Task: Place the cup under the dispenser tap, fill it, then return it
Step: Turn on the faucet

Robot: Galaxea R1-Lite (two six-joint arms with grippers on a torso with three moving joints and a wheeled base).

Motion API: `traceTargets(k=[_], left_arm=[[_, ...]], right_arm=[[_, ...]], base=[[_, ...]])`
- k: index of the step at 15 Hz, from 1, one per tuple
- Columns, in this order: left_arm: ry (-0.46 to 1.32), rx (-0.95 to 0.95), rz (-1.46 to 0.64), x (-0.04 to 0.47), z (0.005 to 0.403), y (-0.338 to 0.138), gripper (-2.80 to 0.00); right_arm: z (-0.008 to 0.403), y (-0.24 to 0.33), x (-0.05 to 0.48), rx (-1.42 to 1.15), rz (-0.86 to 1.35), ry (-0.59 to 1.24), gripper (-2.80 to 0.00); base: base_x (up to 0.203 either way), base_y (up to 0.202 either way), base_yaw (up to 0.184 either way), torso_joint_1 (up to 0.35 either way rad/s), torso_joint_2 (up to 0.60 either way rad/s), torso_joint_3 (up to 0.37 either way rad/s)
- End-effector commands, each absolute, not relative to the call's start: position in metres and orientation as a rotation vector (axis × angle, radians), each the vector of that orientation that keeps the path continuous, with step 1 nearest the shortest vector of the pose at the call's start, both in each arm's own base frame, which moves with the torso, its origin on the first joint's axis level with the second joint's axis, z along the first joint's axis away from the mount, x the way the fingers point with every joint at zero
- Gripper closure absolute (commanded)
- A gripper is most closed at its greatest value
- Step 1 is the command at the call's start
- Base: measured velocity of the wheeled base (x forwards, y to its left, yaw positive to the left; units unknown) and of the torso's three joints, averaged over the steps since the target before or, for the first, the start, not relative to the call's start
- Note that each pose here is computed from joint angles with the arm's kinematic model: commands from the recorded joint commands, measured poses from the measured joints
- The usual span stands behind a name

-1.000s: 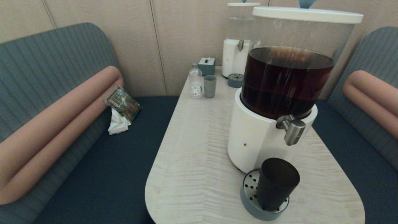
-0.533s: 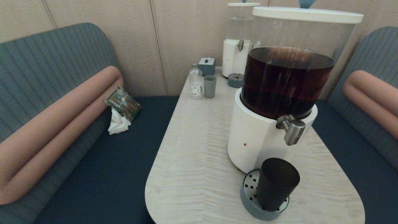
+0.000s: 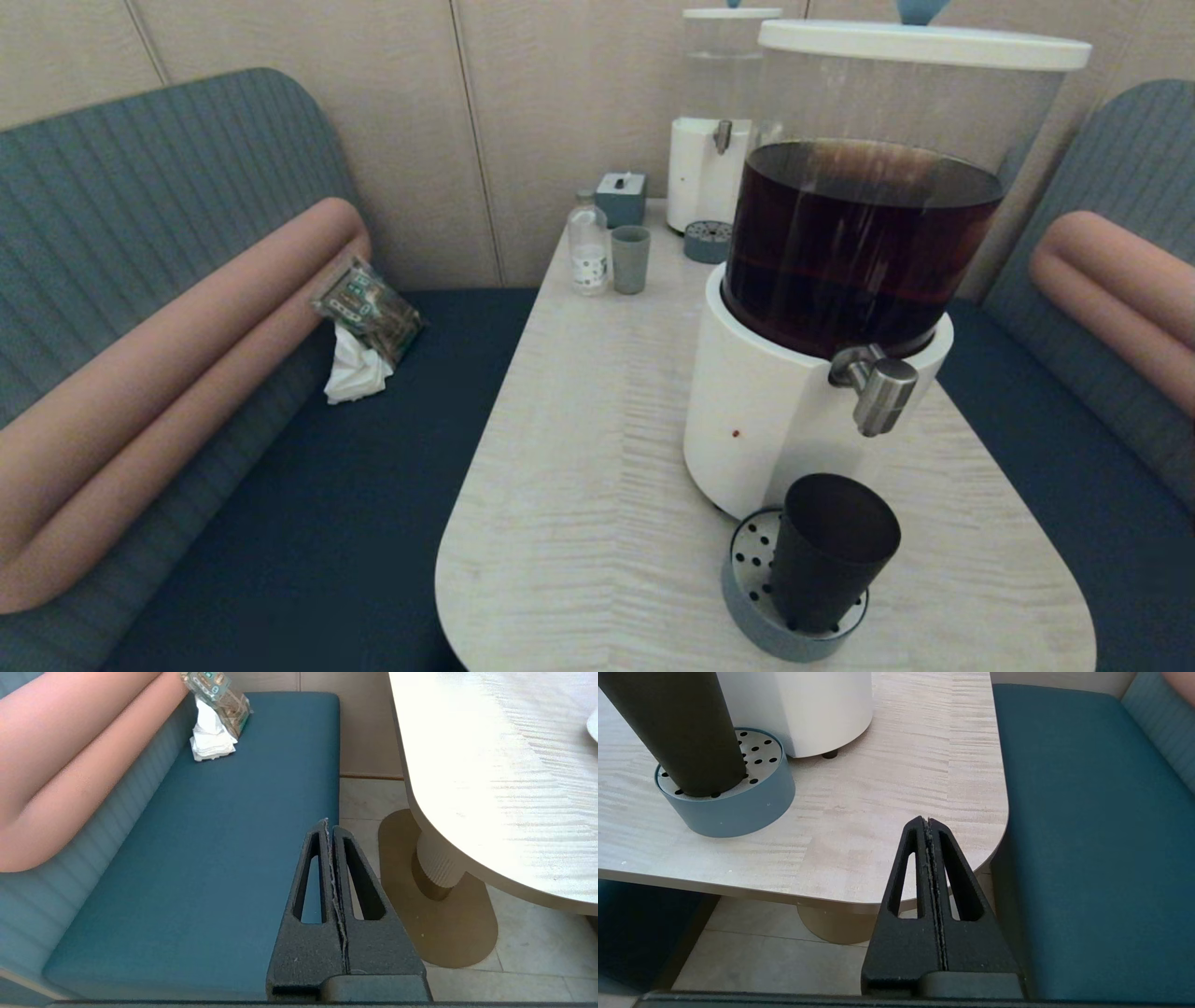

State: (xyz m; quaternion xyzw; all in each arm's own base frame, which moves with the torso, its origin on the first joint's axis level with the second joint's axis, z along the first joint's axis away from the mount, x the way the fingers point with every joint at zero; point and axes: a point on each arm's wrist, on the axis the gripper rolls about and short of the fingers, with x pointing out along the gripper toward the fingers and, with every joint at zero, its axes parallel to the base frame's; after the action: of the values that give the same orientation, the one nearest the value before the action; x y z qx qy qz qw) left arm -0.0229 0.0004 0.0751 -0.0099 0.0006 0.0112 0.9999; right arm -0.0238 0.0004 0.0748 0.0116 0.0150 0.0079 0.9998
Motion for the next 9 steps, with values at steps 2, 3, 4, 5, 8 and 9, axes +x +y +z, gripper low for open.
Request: traceTargets(k=[2, 3, 4, 5, 8, 9], left_arm=[[0.006, -0.021, 0.023, -0.0227, 0.0746, 0.0004, 0.00], [0.006, -0.021, 0.023, -0.0227, 0.0746, 0.0004, 0.00], [0.006, -0.021, 0.023, -0.0227, 0.0746, 0.0004, 0.00], [0.006, -0.023, 0.023, -0.0227, 0.0746, 0.0004, 0.00], [0.006, -0.021, 0.023, -0.0227, 0.0746, 0.0004, 0.00], [0.006, -0.021, 0.023, -0.0227, 0.0746, 0.0004, 0.00]], right_arm=[[0.0749, 0.0005, -0.0238, 0.023, 0.017, 0.031, 0.00], [0.0748, 0.0005, -0.0237, 0.023, 0.017, 0.030, 0.00], [0.0747, 0.0004, -0.0237, 0.017, 0.014, 0.030, 0.00], [0.0746, 0.0004, -0.0238, 0.018, 0.014, 0.029, 0.00], [0.0744, 0.0005, -0.0236, 0.019, 0.017, 0.031, 0.00], [0.0744, 0.0005, -0.0236, 0.017, 0.017, 0.030, 0.00]], base=[[0.000, 0.000, 0.000, 0.000, 0.00, 0.000], [0.000, 0.000, 0.000, 0.000, 0.00, 0.000], [0.000, 0.000, 0.000, 0.000, 0.00, 0.000], [0.000, 0.000, 0.000, 0.000, 0.00, 0.000], [0.000, 0.000, 0.000, 0.000, 0.00, 0.000], [0.000, 0.000, 0.000, 0.000, 0.00, 0.000]])
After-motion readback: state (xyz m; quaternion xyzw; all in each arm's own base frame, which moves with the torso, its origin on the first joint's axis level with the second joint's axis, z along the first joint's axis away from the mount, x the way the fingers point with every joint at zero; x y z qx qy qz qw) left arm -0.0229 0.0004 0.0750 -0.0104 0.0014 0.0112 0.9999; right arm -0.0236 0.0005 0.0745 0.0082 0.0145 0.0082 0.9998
